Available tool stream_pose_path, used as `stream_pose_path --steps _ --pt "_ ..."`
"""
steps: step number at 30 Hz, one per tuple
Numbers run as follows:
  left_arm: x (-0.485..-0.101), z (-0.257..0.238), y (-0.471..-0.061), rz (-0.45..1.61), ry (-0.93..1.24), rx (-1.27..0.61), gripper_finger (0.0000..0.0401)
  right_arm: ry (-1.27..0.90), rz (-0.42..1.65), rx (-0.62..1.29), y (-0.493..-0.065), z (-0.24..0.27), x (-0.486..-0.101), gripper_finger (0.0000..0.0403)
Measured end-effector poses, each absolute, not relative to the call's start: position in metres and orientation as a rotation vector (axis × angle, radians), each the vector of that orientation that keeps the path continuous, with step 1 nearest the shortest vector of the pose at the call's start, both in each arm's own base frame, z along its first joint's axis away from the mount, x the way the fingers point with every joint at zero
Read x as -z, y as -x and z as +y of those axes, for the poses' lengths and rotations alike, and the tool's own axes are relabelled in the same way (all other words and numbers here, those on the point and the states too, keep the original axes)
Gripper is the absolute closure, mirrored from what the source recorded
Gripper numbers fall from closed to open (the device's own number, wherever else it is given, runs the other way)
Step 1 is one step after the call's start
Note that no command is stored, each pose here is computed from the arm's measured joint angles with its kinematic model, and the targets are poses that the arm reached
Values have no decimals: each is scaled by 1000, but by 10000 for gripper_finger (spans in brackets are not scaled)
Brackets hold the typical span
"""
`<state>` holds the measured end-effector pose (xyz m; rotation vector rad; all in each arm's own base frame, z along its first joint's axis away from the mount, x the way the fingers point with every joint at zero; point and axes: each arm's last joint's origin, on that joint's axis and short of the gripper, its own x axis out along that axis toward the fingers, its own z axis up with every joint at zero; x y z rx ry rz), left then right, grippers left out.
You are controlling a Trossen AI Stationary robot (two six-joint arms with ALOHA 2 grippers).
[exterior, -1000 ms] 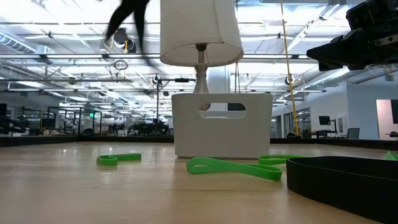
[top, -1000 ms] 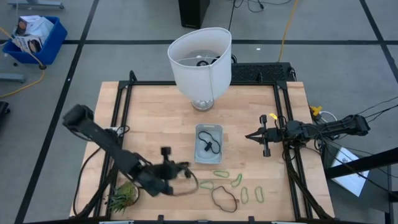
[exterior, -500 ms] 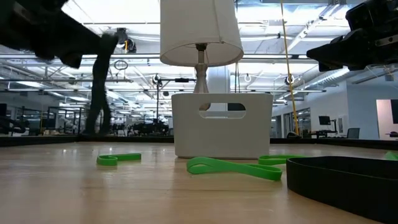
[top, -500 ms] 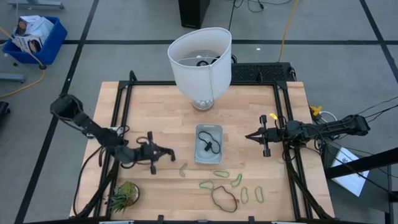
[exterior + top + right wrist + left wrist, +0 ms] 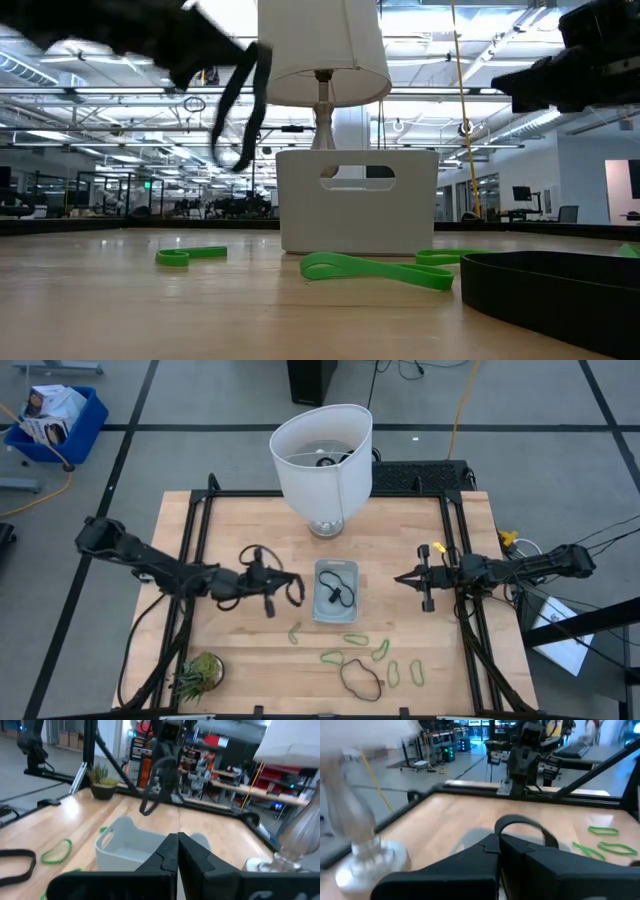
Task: Pick and place rubber bands into bin
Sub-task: Put the black rubber band into the gray bin
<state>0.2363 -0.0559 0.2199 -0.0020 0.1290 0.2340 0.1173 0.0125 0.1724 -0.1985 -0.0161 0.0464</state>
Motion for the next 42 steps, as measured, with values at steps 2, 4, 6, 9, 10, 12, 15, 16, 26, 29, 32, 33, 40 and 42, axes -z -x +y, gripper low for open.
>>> stream_pose_path --steps 2,4,6,9,10,12,15,16,26,29,32,33,40,42 --pt "-236 -55 -252 152 -34 -239 401 199 -17 -44 -117 12 -172 403" --pt "-243 -52 -265 195 -66 -226 401 197 -12 -44 -117 12 -172 403" --pt "-249 -49 -282 189 -66 -193 401 195 -24 -43 -117 12 -173 403" --pt "-251 -42 -310 183 -76 -134 401 193 -32 -44 -117 13 -174 403" --pt "-251 -39 -319 186 -77 -119 401 193 -30 -44 -117 13 -174 403" --pt "-247 -35 -337 213 -81 -96 401 179 -39 -44 -117 13 -174 403" --pt "-235 -30 -357 281 -83 -73 401 155 -57 -44 -117 13 -176 403" --pt "-230 -29 -362 305 -85 -73 401 152 -56 -44 -117 13 -176 403" --pt "-218 -18 -372 405 -14 -113 377 154 -42 -48 -117 13 -175 403" --pt "-219 -17 -372 399 -14 -116 341 154 -42 -49 -117 13 -175 403" --pt "-218 -18 -372 404 -27 -110 297 154 -41 -49 -117 13 -175 403" --pt "-218 -18 -372 402 -26 -110 280 154 -41 -49 -117 13 -175 403" --pt "-222 -21 -369 412 -77 -110 178 151 -41 -49 -117 13 -175 403" --pt "-229 -29 -364 407 -137 -91 164 140 -39 -49 -117 13 -174 403"
